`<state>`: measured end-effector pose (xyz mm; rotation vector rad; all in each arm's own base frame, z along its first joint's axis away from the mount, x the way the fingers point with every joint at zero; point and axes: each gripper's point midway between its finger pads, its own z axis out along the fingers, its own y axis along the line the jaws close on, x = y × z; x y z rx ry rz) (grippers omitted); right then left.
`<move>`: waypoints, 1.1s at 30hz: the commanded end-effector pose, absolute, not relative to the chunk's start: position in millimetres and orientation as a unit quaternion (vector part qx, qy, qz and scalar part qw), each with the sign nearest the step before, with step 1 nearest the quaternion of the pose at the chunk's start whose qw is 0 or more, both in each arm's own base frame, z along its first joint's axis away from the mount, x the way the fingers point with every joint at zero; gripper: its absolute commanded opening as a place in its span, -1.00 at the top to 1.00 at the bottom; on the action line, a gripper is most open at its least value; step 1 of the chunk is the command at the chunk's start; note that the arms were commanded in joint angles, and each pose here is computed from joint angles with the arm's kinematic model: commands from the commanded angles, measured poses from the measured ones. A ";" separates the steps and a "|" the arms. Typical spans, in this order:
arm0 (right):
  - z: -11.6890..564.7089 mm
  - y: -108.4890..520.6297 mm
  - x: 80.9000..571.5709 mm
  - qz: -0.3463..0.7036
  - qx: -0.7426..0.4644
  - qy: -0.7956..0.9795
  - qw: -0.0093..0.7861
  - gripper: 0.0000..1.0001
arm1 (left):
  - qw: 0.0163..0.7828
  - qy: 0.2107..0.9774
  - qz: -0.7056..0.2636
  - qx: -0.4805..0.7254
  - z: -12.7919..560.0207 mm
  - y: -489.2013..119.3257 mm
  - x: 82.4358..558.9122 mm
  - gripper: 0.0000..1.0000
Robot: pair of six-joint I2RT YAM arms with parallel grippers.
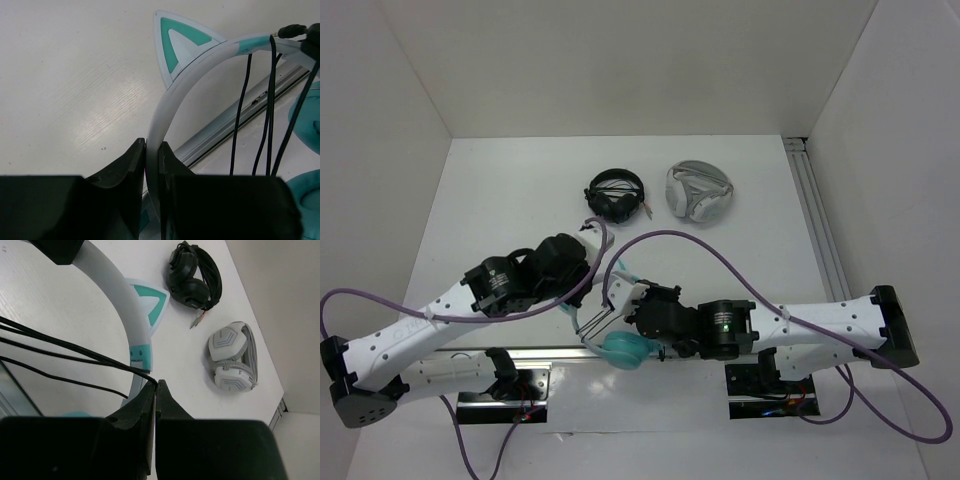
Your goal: Wrap the headphones
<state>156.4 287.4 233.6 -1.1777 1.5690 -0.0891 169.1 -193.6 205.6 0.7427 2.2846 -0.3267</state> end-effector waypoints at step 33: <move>266.2 264.6 186.6 -0.017 -0.416 0.700 0.579 0.08 | 0.378 0.876 -0.139 0.265 256.7 -201.3 174.4 1.00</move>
